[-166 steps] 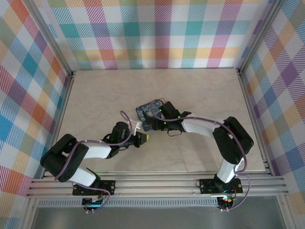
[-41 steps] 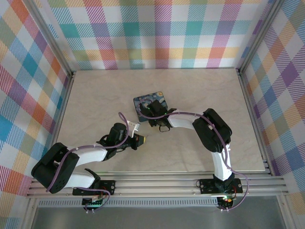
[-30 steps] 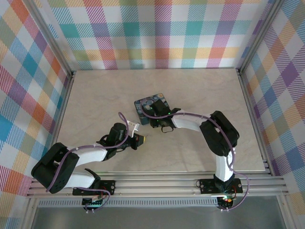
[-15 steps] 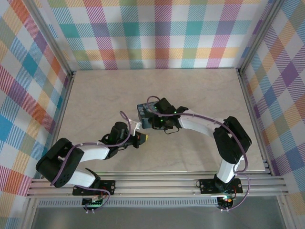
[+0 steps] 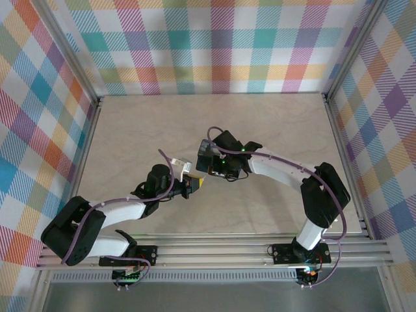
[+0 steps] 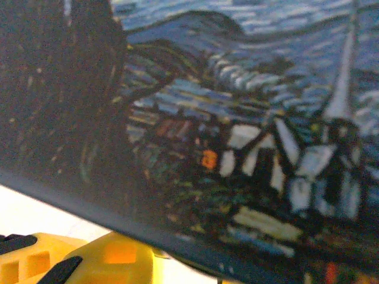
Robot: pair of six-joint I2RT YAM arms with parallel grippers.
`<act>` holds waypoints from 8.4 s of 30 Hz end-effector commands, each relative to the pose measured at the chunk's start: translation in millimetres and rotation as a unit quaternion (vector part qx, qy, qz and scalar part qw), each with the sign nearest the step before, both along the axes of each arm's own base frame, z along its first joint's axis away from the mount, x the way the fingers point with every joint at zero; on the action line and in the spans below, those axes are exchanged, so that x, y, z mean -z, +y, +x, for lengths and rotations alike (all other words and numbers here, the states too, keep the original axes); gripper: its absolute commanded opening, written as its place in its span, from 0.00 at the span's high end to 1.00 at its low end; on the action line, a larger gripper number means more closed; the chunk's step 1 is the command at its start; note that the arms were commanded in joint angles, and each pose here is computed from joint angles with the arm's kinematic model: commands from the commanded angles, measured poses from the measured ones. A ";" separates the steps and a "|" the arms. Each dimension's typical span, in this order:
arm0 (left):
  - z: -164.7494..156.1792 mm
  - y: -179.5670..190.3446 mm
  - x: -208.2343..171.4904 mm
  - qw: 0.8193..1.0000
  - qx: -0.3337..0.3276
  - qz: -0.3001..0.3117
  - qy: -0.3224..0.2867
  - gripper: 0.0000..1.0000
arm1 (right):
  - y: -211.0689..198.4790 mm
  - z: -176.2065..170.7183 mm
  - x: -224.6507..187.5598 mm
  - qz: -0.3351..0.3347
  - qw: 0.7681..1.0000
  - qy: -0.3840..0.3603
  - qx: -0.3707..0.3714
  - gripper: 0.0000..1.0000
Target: Unlock the padlock with the key
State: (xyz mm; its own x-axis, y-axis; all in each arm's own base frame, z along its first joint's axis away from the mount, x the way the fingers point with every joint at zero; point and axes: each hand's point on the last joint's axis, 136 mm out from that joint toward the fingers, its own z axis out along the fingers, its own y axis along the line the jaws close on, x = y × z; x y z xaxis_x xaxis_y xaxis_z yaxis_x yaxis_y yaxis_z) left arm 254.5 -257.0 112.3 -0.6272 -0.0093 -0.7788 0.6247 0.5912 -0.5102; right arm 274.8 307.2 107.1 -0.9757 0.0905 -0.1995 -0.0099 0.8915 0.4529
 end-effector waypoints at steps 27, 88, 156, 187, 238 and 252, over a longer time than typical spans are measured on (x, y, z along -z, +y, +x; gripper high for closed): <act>6.3 -22.0 -12.8 0.995 0.014 -0.098 -0.009 1.00 | 8.6 4.7 -44.2 0.110 0.993 0.034 0.035 1.00; 15.9 -27.8 -35.3 0.990 0.019 -0.109 -0.092 1.00 | 11.3 -29.5 -43.4 0.159 0.978 0.136 0.009 1.00; 0.5 -34.0 72.7 0.992 -0.040 -0.069 0.097 1.00 | 6.9 -6.9 44.9 0.172 0.975 0.030 0.135 0.46; -4.4 -43.8 40.1 0.989 -0.014 -0.107 0.105 1.00 | 9.4 -15.3 65.3 0.105 0.985 0.023 0.133 0.56; -2.0 -48.7 33.5 0.998 -0.008 -0.015 0.053 1.00 | -9.2 -26.4 20.2 0.111 0.985 -0.012 0.132 0.53; -5.8 -43.2 39.0 0.995 -0.013 -0.042 0.088 1.00 | 3.1 -23.0 53.3 0.172 0.971 0.018 0.168 0.53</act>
State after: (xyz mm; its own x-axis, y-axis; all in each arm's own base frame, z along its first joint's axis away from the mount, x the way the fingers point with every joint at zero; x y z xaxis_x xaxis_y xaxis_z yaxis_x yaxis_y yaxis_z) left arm 248.1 -295.4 59.6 -0.7632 -0.0535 -0.6439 0.4848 0.6114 -0.6254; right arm 247.7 303.4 51.4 -0.8939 0.4405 -0.0836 0.2721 0.6811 0.6797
